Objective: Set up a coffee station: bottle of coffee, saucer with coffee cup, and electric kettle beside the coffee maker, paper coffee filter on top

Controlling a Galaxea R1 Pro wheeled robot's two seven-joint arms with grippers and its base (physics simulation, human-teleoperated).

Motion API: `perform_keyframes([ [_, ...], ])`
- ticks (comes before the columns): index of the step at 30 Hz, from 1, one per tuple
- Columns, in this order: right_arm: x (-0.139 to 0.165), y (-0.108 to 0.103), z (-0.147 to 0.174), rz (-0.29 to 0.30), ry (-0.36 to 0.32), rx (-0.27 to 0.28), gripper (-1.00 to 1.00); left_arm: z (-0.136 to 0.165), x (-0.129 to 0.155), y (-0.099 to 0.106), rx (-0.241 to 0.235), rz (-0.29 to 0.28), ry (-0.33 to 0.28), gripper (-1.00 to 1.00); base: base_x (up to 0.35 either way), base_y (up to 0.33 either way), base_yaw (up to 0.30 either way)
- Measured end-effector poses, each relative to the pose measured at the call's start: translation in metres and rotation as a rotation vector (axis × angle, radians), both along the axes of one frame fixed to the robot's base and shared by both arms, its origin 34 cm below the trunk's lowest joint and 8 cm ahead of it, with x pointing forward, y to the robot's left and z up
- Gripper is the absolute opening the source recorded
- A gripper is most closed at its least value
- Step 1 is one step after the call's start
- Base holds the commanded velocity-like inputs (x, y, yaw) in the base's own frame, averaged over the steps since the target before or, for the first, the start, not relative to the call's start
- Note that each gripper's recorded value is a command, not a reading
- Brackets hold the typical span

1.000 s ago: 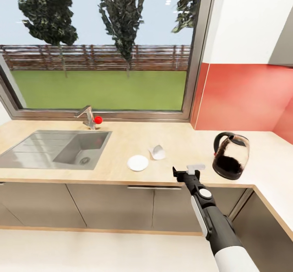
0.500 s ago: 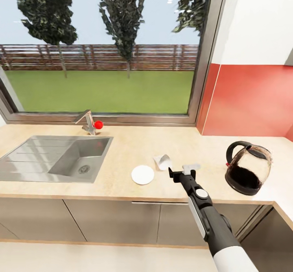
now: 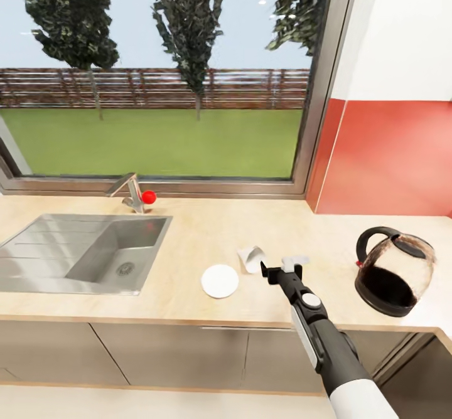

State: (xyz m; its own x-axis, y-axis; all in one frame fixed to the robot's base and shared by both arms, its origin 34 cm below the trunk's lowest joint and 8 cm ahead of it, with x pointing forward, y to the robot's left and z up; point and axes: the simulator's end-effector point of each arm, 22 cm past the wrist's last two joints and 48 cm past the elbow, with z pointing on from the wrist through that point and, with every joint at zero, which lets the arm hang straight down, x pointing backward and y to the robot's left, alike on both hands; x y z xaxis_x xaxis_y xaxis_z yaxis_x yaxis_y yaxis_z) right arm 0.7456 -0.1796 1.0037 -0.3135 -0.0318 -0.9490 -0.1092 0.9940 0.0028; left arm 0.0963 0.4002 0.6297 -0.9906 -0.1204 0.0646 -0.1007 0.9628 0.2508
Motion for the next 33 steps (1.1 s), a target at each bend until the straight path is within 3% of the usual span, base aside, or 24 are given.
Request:
perform_keyframes([
  [5,-0.002,0.000,-0.009,0.001,0.019,-0.001,1.00,0.001,-0.013,0.000,-0.001,0.005,0.032,1.00,0.235,0.000,0.000],
  [29,-0.014,0.001,-0.053,0.003,0.105,-0.009,1.00,0.001,-0.017,-0.003,-0.004,0.006,0.038,1.00,0.081,0.000,0.000],
  [33,-0.016,0.002,-0.060,0.005,0.091,-0.009,1.00,0.001,-0.017,-0.003,-0.004,0.006,0.039,1.00,0.102,0.000,0.000],
])
